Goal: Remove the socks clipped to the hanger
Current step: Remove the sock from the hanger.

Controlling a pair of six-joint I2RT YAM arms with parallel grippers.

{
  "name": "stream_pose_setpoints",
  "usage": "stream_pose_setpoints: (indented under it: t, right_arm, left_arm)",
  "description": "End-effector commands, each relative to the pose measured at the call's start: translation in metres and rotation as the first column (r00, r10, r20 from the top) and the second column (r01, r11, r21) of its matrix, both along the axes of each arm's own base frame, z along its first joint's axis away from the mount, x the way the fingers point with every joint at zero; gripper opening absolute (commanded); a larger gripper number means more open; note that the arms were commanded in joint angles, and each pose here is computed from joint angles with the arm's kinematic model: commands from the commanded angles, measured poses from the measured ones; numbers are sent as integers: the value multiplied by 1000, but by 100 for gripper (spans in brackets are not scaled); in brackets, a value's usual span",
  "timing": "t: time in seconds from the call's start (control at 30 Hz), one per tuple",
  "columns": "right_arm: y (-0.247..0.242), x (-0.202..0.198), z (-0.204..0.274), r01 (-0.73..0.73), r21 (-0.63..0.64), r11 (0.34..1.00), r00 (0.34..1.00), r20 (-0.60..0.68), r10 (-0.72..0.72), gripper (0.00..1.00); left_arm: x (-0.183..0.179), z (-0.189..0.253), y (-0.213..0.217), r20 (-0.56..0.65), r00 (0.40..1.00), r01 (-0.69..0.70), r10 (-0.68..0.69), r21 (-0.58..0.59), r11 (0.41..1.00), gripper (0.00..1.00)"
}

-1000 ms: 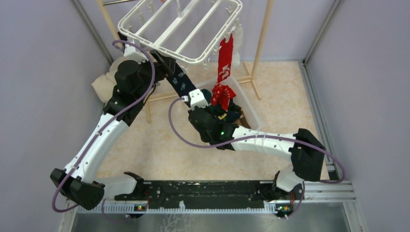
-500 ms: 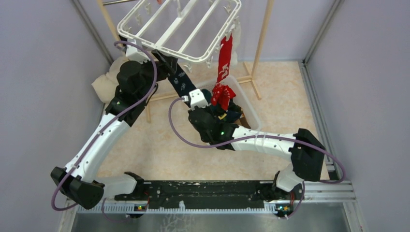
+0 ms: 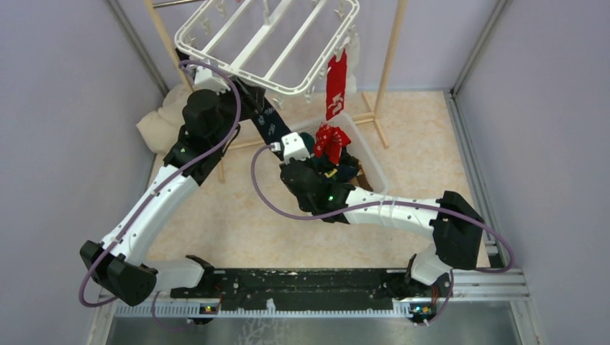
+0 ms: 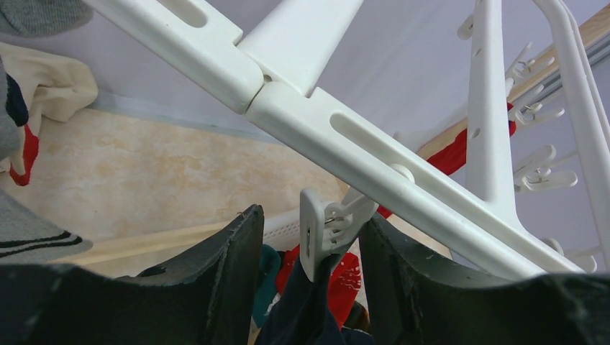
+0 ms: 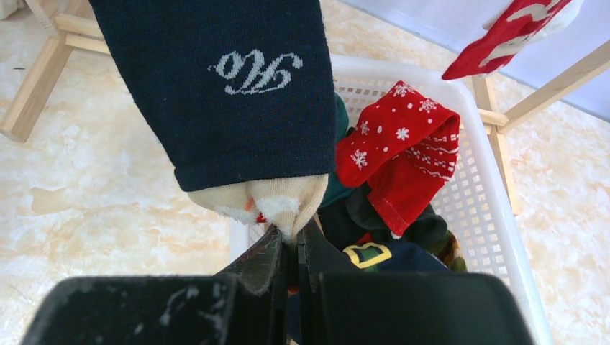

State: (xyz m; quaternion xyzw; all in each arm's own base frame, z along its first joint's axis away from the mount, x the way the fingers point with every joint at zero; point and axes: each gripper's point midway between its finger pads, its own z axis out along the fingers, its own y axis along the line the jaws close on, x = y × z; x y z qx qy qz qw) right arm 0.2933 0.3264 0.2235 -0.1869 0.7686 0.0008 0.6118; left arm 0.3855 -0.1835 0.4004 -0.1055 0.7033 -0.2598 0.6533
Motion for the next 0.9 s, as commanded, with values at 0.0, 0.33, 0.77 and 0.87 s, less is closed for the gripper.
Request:
stream_pose_setpoints:
  t: [0.0,0.33,0.77,0.87]
  right_arm:
    - [8,-2,12,-7,61,998,1000,12,6,0]
    - [5,-3,9,-2,61,998,1000,5,2,0]
    - [5,-5,4,-5,62,998,1000,-6,5,0]
    - [5,-5,3,-5,61,998,1000,-8,6,0]
  left_arm:
    - [-6,28,5,67,998,-16,18,-27,1000,57]
    - [-6,34,9,84,996,-32,34,-33,999,74]
    - [-5,39,12,98,994,-48,53,-46,998,80]
    - [-5,39,12,98,994,-49,54,-48,998,80]
